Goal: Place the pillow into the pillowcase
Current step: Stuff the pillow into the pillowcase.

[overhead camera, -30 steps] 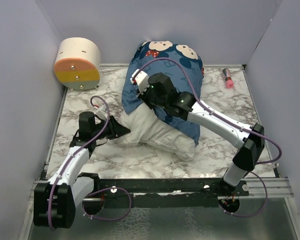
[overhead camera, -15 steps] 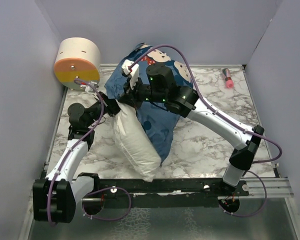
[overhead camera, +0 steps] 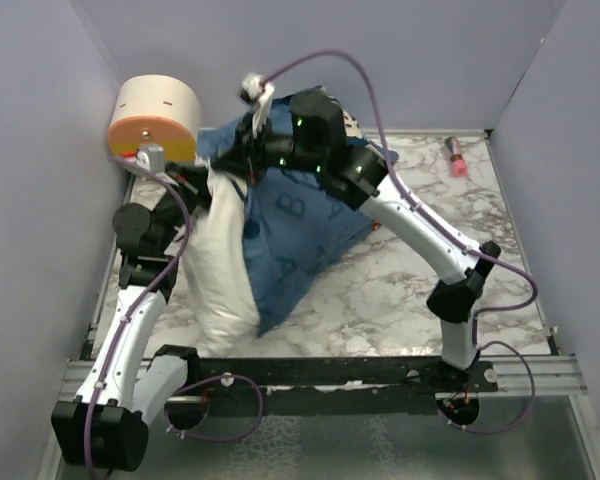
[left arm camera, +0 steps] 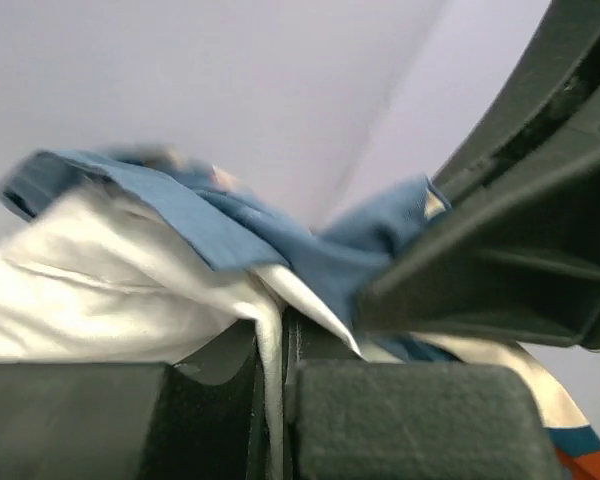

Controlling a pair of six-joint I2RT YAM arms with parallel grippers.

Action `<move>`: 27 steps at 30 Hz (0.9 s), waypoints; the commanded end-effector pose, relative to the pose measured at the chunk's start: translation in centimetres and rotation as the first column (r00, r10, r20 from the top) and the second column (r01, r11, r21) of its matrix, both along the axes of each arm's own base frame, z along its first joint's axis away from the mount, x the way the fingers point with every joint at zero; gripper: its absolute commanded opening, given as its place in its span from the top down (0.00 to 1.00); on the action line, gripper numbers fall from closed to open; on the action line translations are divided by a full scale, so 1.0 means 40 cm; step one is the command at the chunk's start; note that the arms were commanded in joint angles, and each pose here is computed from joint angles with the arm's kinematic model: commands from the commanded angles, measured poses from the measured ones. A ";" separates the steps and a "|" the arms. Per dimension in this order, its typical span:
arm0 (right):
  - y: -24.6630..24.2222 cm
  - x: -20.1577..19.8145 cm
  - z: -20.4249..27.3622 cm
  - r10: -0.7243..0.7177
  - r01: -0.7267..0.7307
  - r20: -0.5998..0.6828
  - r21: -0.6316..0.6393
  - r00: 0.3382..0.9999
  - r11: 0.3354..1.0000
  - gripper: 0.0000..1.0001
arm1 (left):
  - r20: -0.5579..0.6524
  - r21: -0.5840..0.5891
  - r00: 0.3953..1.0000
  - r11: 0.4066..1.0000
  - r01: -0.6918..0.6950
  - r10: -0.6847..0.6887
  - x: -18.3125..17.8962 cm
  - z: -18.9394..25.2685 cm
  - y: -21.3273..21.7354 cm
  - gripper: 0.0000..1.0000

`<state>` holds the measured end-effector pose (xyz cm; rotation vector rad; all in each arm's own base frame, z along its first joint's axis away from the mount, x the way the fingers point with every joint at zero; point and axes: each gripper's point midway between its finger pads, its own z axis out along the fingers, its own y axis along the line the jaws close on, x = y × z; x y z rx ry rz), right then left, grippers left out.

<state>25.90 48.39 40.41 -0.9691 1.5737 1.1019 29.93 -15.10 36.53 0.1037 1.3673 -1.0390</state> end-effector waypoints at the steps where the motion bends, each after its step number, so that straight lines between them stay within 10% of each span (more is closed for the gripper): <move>1: 0.034 -0.238 0.423 0.326 -0.376 0.193 0.365 0.925 0.852 0.99 | 0.518 -0.066 0.836 0.983 -0.172 0.181 -0.167 0.479 0.072 1.00; 12: -0.367 -0.149 0.491 -0.085 -0.029 0.176 0.563 0.981 0.826 0.99 | 0.586 -0.125 0.810 0.990 0.072 0.015 -0.178 0.694 -0.001 1.00; 18: -0.559 -0.009 0.340 -0.381 0.315 0.032 0.502 0.924 0.806 0.99 | 0.500 0.096 0.820 0.959 0.266 -0.278 -0.158 0.562 -0.455 1.00; 22: -0.683 0.022 0.256 -0.598 0.541 -0.038 0.475 0.801 0.694 0.99 | 0.324 0.186 0.861 0.919 0.349 -0.393 -0.098 0.369 -0.688 1.00; 27: -0.899 0.038 0.139 -0.870 0.813 -0.094 0.416 0.484 0.407 0.99 | 0.129 0.220 0.897 0.894 0.390 -0.423 -0.006 0.128 -0.813 1.00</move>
